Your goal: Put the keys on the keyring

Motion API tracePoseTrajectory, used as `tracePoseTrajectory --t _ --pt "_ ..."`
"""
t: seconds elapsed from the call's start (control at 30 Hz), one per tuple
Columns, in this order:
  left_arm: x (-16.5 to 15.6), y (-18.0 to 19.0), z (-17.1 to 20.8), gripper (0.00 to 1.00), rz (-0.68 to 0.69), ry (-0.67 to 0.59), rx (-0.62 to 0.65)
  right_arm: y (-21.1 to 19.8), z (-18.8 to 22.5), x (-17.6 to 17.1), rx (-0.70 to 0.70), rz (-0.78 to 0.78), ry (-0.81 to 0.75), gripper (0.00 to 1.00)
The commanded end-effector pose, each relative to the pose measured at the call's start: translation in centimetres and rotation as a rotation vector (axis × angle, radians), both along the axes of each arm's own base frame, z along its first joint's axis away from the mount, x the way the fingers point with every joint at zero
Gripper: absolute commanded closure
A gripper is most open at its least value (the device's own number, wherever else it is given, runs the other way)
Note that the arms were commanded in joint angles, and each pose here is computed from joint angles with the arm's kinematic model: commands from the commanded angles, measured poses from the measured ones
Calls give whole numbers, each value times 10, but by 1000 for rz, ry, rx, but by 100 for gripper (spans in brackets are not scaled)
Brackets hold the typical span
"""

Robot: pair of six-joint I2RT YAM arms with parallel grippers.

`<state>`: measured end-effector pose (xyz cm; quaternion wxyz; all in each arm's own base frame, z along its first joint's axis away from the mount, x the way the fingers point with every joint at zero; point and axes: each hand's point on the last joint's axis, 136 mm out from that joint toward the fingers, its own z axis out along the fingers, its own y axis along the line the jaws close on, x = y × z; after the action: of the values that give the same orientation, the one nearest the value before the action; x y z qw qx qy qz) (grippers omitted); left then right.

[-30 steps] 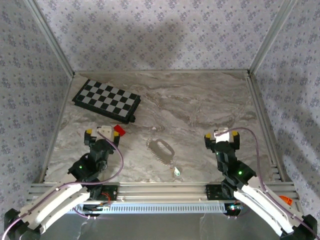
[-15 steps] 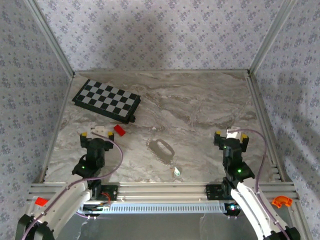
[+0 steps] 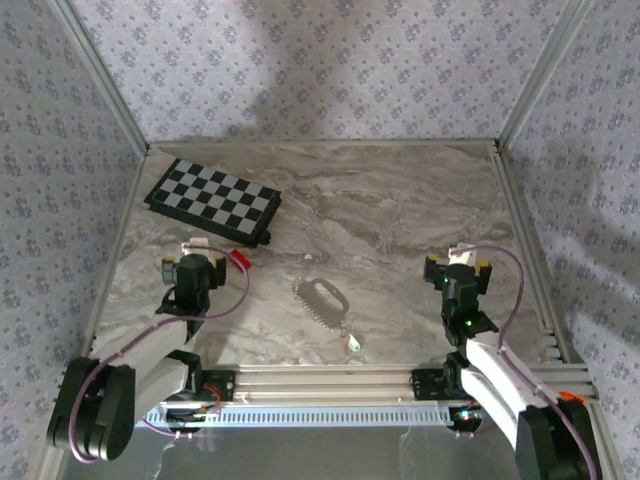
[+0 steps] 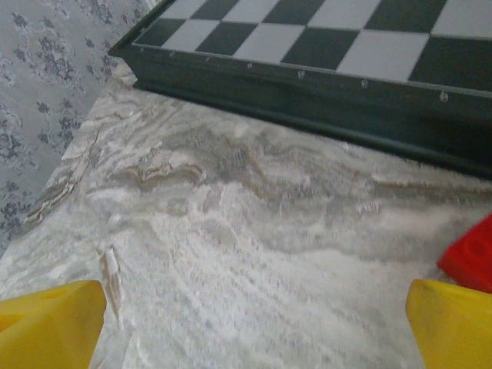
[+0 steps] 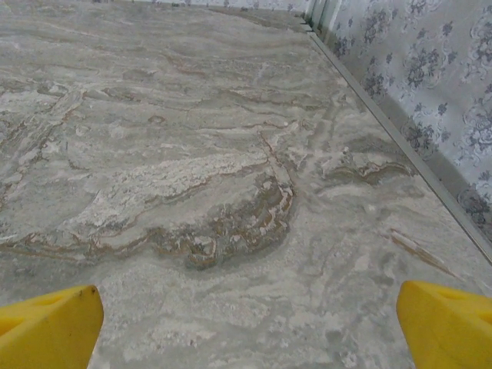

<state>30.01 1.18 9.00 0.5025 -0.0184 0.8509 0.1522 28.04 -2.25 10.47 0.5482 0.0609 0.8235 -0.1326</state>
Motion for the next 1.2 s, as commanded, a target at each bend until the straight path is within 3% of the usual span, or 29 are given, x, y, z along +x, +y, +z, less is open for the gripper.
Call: tracePoseTrajectory --t 0.0,0.33,0.43,0.5,0.63,1.17 --pt "30 -4 31 0 -12 -123 -67 -3 24 18 -2 -14 -134 1" --pt "58 -4 27 0 -29 -122 -106 12 21 70 -76 53 -141 0" --pt "66 -3 26 0 -35 -120 -128 12 10 79 -20 79 -149 0" --pt "69 -1 25 1 -33 -111 -139 6 11 86 -87 55 -180 1" --pt "73 5 25 0 -21 -117 -154 7 -1 87 4 67 -112 0" --pt "92 2 13 0 -57 -148 -128 -14 -15 102 26 -9 -50 0"
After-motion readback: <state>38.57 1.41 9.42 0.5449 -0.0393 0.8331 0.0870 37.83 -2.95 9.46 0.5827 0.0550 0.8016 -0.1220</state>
